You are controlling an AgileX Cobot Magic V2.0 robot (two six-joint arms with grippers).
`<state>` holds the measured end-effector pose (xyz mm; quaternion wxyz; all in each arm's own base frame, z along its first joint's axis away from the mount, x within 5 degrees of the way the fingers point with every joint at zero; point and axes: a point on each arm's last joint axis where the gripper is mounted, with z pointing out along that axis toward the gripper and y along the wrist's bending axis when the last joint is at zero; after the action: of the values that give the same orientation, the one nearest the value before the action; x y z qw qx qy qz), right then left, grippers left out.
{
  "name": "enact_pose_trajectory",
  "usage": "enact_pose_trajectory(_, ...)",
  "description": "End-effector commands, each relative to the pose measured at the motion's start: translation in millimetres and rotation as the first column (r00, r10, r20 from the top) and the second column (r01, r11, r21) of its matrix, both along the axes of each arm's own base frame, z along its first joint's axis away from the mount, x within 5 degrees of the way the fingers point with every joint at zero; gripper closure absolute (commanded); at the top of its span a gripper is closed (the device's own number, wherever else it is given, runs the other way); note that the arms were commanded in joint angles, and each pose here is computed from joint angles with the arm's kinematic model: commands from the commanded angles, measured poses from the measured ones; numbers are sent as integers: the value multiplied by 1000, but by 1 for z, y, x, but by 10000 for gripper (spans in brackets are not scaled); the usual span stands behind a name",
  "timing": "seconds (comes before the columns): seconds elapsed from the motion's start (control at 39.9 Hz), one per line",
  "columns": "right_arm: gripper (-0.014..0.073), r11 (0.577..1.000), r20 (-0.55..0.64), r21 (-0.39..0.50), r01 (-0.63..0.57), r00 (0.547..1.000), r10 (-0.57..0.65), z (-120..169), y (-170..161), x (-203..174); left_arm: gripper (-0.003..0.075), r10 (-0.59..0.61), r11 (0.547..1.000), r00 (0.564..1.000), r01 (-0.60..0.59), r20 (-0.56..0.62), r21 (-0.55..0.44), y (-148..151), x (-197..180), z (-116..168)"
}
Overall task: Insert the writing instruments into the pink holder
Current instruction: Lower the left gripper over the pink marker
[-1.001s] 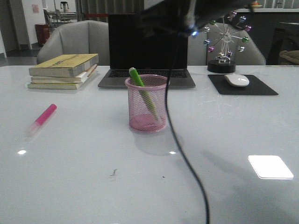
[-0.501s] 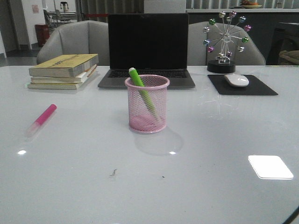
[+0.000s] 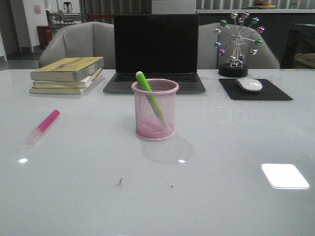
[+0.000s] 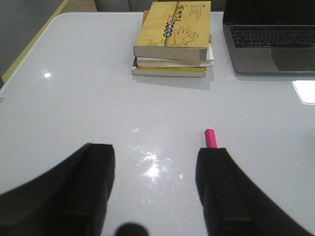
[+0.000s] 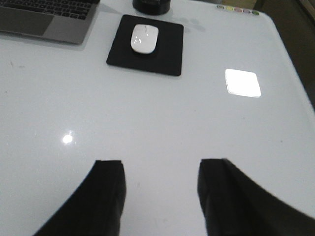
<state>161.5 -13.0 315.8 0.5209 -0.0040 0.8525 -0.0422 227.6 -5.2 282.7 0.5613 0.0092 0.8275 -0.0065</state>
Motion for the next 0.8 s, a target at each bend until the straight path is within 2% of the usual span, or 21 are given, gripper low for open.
enact_pose_trajectory(0.0, 140, 999, 76, 16, 28, 997, -29, 8, -3, 0, 283, 5, 1000, 991, -4, 136, -10, 0, 3, 23)
enact_pose_trajectory(0.18, 140, 999, 71, 18, 31, 997, -33, 6, -3, 1, 283, -2, 1000, 986, 3, 165, -10, -2, 6, 31)
enact_pose_trajectory(0.33, 140, 999, 65, 18, 31, 997, -33, 6, -3, 0, 283, -45, 999, 987, 47, 156, -4, -13, 34, 55)
enact_pose_trajectory(0.48, 140, 999, 66, 20, 31, 997, -33, 6, -3, 1, 283, -93, 996, 995, 93, 34, -2, -29, 74, 66)
enact_pose_trajectory(0.5, 169, 999, 65, 19, 31, 997, -33, 6, -3, 0, 283, -100, 995, 995, 100, -8, -2, -32, 83, 61)
enact_pose_trajectory(0.78, 169, 999, 59, 20, 31, 998, -33, 5, -3, 0, 283, -126, 992, 949, 119, -288, -40, -53, 168, 33)
